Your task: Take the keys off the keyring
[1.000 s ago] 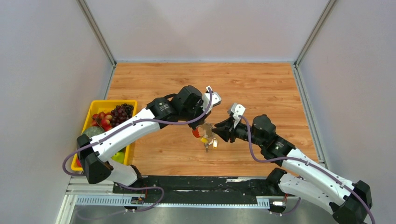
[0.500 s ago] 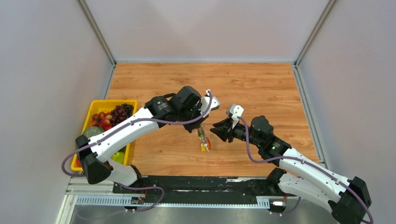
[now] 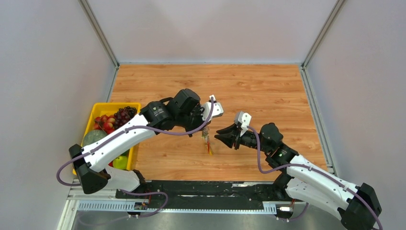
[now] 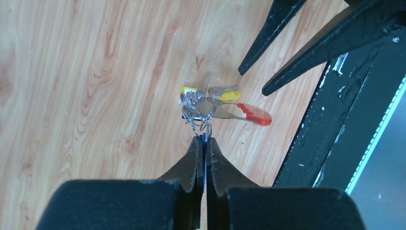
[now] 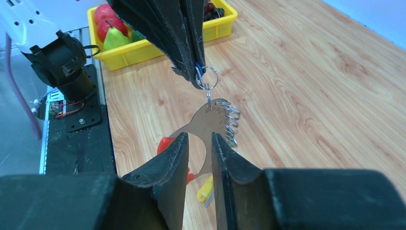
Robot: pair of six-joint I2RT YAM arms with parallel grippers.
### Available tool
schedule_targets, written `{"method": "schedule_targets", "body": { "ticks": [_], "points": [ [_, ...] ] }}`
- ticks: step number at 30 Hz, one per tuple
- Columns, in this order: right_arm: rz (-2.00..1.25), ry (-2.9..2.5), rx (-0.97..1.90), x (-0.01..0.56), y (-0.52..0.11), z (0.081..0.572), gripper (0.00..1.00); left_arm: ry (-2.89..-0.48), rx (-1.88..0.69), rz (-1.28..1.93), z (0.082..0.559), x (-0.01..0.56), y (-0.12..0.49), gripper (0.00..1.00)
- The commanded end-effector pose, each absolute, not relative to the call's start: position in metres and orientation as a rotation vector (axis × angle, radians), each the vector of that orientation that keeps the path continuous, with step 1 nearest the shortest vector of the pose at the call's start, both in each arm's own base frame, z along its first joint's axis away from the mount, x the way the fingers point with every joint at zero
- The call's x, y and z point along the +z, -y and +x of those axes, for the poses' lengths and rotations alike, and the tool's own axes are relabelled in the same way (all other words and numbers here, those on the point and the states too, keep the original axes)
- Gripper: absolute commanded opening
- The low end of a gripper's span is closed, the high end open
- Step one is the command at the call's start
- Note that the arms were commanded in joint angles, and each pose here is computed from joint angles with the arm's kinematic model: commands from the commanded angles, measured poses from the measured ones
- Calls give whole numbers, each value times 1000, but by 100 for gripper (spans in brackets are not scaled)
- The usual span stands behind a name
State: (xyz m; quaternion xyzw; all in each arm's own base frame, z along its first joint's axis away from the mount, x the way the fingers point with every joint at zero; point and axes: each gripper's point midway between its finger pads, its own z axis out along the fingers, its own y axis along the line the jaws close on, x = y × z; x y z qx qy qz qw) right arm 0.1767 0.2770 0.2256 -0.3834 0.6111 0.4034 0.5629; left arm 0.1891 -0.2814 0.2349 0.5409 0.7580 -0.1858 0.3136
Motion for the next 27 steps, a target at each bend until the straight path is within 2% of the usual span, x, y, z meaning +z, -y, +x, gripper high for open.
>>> {"method": "schedule_targets", "body": {
  "ticks": [1,8,27],
  "points": [
    [-989,-1245,1000,252,-287,162,26,-1739,-527,1490,186,270,286,0],
    [-1128,-1155,1045,254,-299,149,24,-1586,-514,1613,176,267,279,0],
    [-1111,-1139,951,279,-311,186,23,-1428,-350,1848,185,267,270,0]
  ]
}}
